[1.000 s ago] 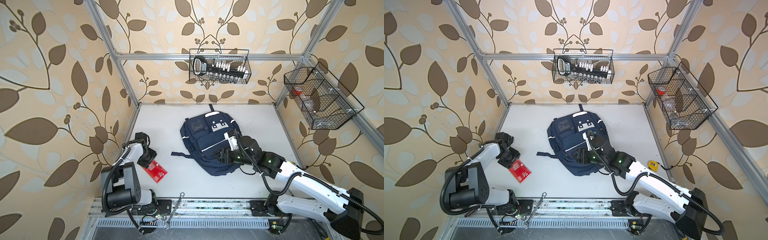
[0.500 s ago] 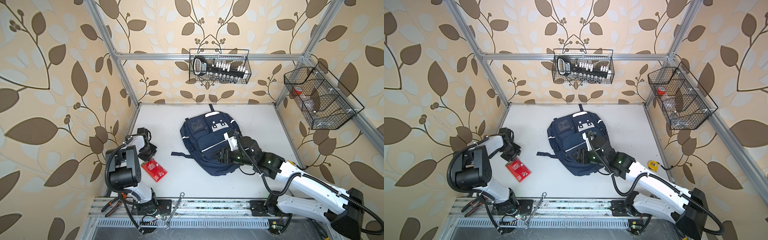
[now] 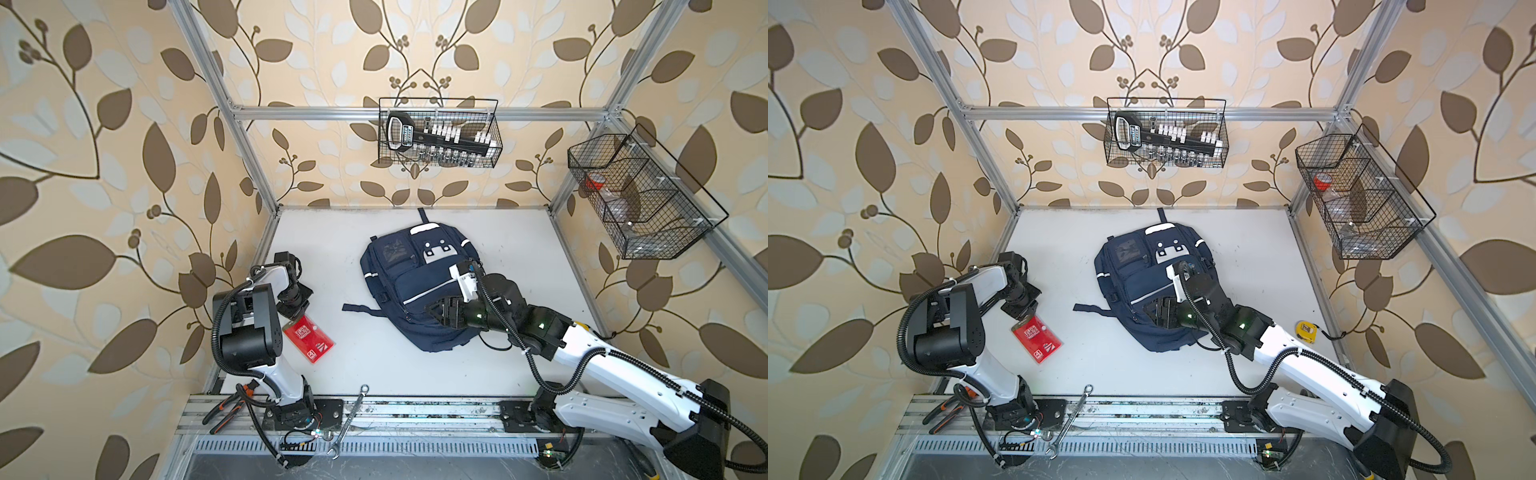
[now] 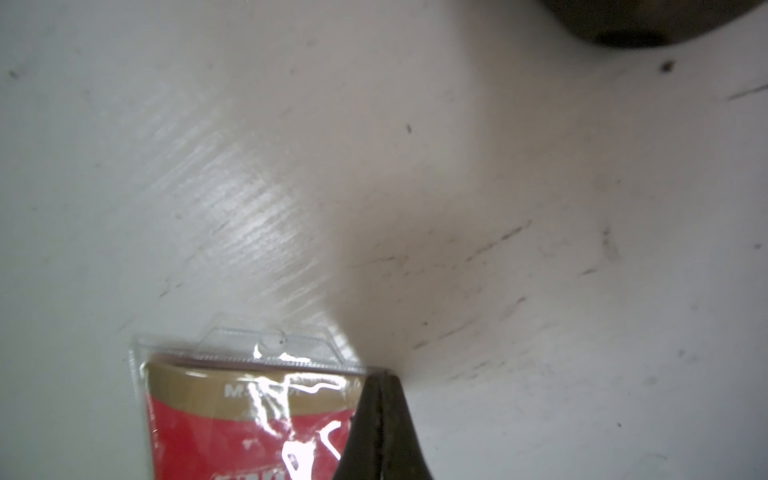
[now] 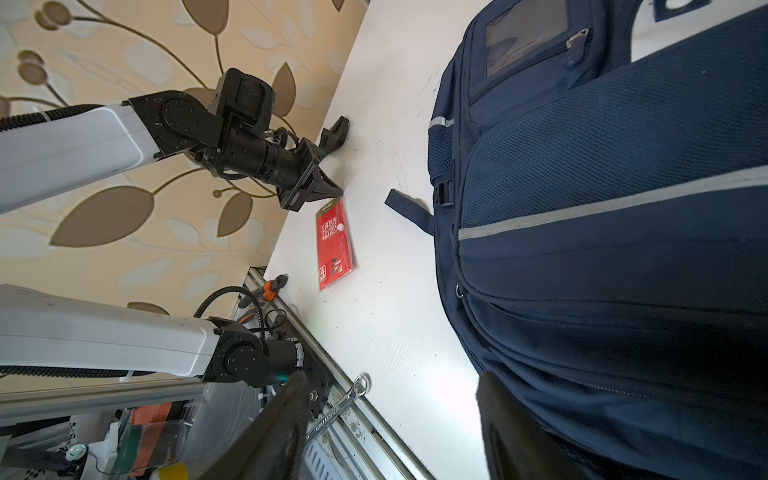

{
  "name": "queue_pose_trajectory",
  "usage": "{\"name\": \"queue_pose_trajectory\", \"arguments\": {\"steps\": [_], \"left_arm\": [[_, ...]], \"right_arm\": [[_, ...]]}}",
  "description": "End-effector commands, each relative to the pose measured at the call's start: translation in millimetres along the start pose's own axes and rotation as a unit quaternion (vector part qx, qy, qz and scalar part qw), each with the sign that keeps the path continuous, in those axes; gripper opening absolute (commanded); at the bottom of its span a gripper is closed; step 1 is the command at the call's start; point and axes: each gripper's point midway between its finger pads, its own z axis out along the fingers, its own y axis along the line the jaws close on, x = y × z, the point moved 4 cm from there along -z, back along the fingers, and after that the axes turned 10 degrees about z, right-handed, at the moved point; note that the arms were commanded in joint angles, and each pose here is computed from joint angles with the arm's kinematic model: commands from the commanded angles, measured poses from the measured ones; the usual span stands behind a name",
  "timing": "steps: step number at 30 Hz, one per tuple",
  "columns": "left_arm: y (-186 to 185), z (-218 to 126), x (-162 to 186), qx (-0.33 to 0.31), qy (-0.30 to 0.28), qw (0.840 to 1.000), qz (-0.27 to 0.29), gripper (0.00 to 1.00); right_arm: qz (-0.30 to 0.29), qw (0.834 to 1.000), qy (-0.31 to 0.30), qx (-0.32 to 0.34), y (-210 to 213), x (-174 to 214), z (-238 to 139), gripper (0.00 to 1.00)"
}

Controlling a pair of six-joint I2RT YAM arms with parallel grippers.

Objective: Pack the student bag
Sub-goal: 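Grasp the red packet with the left gripper and lift it, then carry the red packet toward the right gripper while the right withdraws from the pocket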

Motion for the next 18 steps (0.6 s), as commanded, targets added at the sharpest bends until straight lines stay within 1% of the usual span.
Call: {"name": "queue_pose_trajectory", "arguments": {"steps": [1, 3, 5, 7, 9, 11, 14, 15, 18], "left_arm": [[-9, -10, 5, 0.017, 0.004, 1.0, 0.022, 0.0], [-22, -33, 8, 0.032, -0.029, 0.998, 0.054, 0.0], [-45, -61, 16, 0.068, -0.058, 0.991, 0.101, 0.0], [-71, -90, 33, 0.11, -0.067, 0.981, 0.146, 0.0], [-90, -123, 51, 0.156, -0.077, 0.969, 0.177, 0.0], [-107, -150, 70, 0.201, -0.083, 0.954, 0.208, 0.0], [-127, -185, 99, 0.272, -0.07, 0.93, 0.237, 0.0], [-132, -194, 108, 0.288, -0.064, 0.923, 0.247, 0.0], [-145, -217, 133, 0.329, -0.048, 0.903, 0.271, 0.0]], "right_arm": [[-0.003, 1.0, 0.0, -0.005, 3, 0, 0, 0.65], [-0.005, 1.0, 0.007, -0.011, 7, 0, 1, 0.65], [-0.01, 1.0, 0.015, -0.022, 14, -2, 3, 0.66], [-0.018, 0.999, 0.025, -0.037, 24, -5, 7, 0.69], [-0.027, 0.998, 0.039, -0.052, 36, -8, 13, 0.71], [-0.038, 0.996, 0.05, -0.068, 49, -13, 18, 0.73], [-0.055, 0.995, 0.041, -0.075, 66, -28, 25, 0.77], [-0.061, 0.995, 0.036, -0.071, 70, -34, 28, 0.79], [-0.074, 0.996, 0.024, -0.047, 79, -51, 38, 0.8]]}}
